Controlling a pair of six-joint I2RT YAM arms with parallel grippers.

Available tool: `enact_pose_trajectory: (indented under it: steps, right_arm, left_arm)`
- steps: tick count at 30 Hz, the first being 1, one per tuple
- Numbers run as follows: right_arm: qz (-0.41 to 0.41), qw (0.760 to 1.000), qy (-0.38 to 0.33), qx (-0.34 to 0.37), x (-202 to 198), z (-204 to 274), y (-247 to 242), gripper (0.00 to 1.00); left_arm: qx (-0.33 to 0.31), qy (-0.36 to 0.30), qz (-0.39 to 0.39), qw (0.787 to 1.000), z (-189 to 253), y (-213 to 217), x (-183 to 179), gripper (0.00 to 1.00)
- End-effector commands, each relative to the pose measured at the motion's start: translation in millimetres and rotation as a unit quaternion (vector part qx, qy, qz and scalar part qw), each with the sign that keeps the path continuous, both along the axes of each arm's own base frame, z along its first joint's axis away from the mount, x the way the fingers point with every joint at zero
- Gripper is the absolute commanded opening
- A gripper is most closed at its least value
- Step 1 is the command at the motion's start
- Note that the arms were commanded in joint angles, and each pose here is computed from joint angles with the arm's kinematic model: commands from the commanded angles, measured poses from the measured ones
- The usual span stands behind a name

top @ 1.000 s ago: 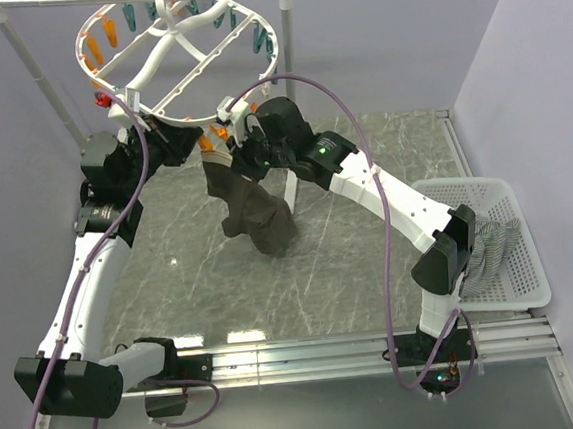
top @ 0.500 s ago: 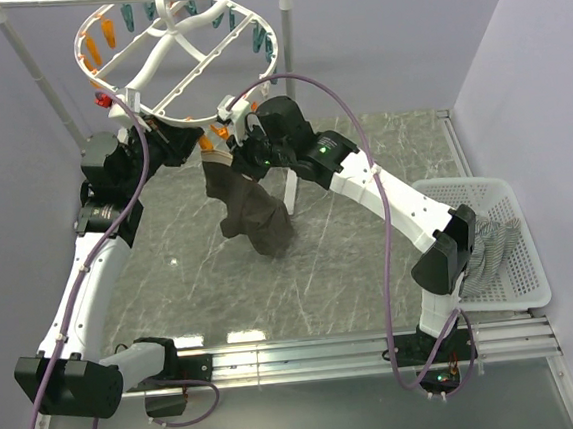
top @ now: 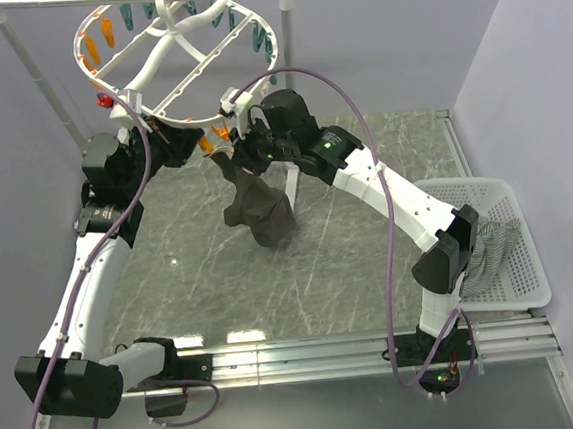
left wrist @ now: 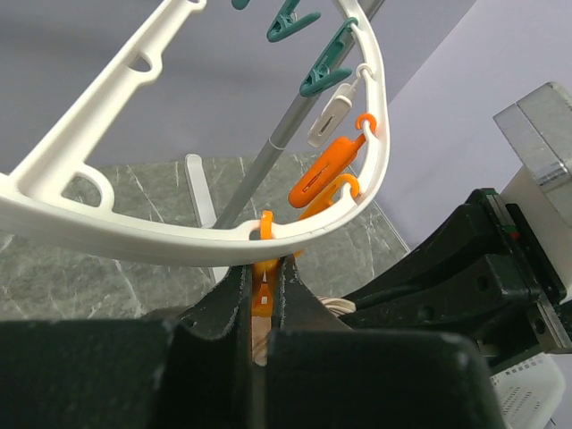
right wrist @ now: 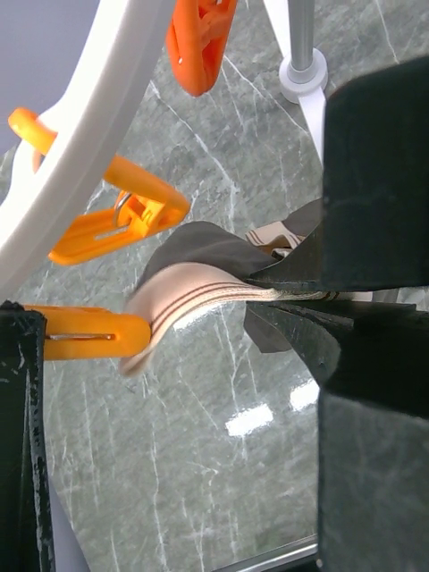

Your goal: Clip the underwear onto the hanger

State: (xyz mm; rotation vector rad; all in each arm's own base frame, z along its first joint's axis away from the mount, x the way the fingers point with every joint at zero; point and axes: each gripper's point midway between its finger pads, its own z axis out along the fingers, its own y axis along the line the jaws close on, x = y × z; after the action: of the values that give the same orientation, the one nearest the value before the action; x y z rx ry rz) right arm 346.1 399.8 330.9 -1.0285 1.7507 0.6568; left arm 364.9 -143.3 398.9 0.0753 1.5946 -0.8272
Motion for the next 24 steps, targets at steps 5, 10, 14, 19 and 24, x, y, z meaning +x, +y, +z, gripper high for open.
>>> enact_pose_trajectory:
  steps: [5, 10, 14, 19, 24]
  right_arm:
    - [0.026, 0.999, -0.03, 0.031, -5.8, 36.1, 1.2, 0.0]
    - [0.025, 0.999, -0.023, 0.022, -3.3, 25.2, 2.0, 0.0]
    - [0.029, 0.999, -0.014, 0.014, -2.6, 15.0, 2.9, 0.0]
    - [0.033, 0.999, -0.011, 0.008, -1.5, 8.8, 3.8, 0.0]
    - [0.034, 0.999, -0.005, 0.005, 0.6, 4.0, 3.6, 0.0]
  left_arm:
    - [0.008, 0.001, -0.016, 1.0, -4.1, -3.3, -6.5, 0.0]
    - [0.004, -0.012, -0.028, 1.0, 4.0, -6.3, -11.6, 0.0]
    - [0.001, -0.009, -0.038, 0.999, 3.9, -9.0, -15.3, 0.0]
    - [-0.006, -0.024, -0.049, 0.999, 11.3, -12.1, -18.2, 0.0]
    - [-0.009, -0.027, -0.069, 0.997, 13.0, -17.3, -23.1, 0.0]
